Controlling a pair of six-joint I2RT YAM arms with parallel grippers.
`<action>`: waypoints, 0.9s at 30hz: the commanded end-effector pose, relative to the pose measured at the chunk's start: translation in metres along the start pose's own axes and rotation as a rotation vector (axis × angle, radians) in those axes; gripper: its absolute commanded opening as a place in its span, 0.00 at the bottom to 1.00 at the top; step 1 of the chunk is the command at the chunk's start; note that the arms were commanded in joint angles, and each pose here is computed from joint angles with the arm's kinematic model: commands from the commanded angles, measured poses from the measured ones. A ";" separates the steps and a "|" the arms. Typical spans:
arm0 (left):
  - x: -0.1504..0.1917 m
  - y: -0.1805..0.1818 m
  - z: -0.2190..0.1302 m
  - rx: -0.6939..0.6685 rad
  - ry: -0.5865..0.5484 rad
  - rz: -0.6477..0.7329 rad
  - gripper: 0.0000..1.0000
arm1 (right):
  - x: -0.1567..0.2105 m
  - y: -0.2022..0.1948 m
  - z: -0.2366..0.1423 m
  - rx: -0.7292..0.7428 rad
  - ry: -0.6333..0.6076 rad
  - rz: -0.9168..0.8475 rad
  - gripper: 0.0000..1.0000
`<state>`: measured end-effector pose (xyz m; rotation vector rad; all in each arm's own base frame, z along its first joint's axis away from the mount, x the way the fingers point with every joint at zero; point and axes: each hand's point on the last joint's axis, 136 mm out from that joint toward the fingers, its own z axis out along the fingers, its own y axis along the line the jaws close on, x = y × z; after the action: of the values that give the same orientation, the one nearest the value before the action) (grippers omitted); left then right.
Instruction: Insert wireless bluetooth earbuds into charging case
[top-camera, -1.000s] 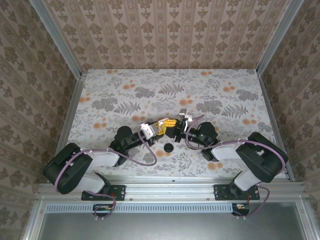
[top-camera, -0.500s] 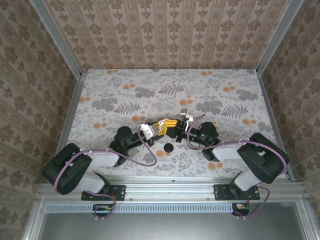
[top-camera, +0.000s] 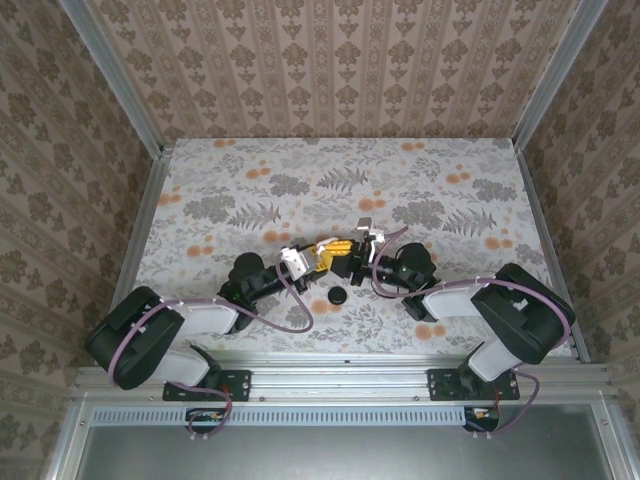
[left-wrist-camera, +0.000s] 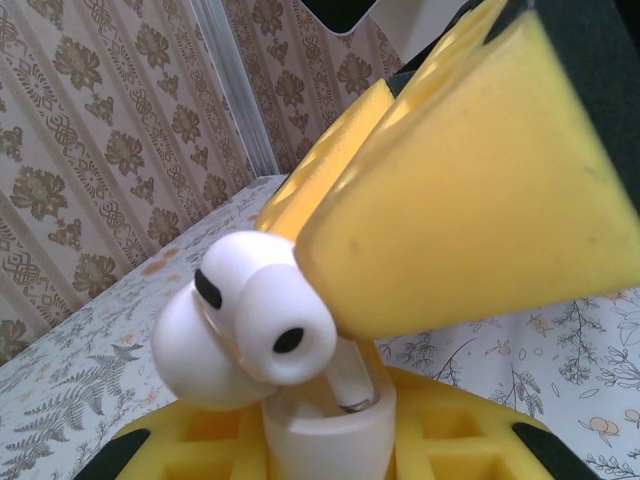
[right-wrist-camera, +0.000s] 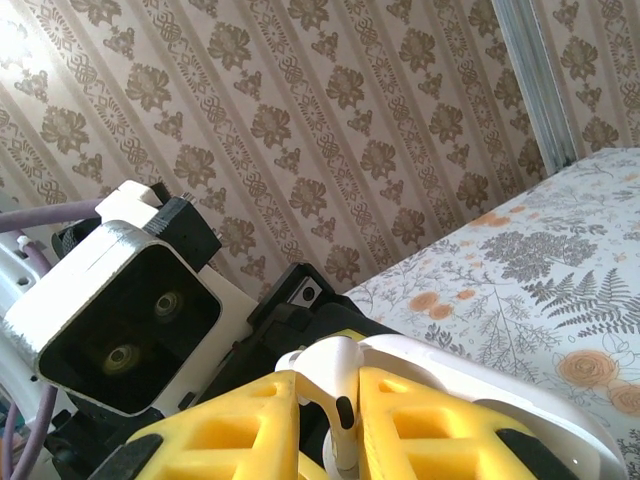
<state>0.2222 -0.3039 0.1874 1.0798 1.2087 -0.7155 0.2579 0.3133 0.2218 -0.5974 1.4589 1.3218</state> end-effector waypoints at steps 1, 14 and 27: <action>-0.068 0.000 -0.006 0.005 -0.224 0.105 0.11 | 0.045 -0.013 -0.006 0.060 0.143 0.078 0.20; -0.074 0.002 -0.009 -0.009 -0.236 0.109 0.11 | 0.056 -0.015 -0.008 0.060 0.189 0.066 0.21; -0.062 0.000 -0.006 0.000 -0.209 0.111 0.11 | 0.047 -0.013 -0.012 0.088 0.189 0.031 0.20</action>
<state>0.2168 -0.3026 0.1864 1.0921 1.2199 -0.7235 0.2563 0.3110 0.2157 -0.6347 1.4964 1.2566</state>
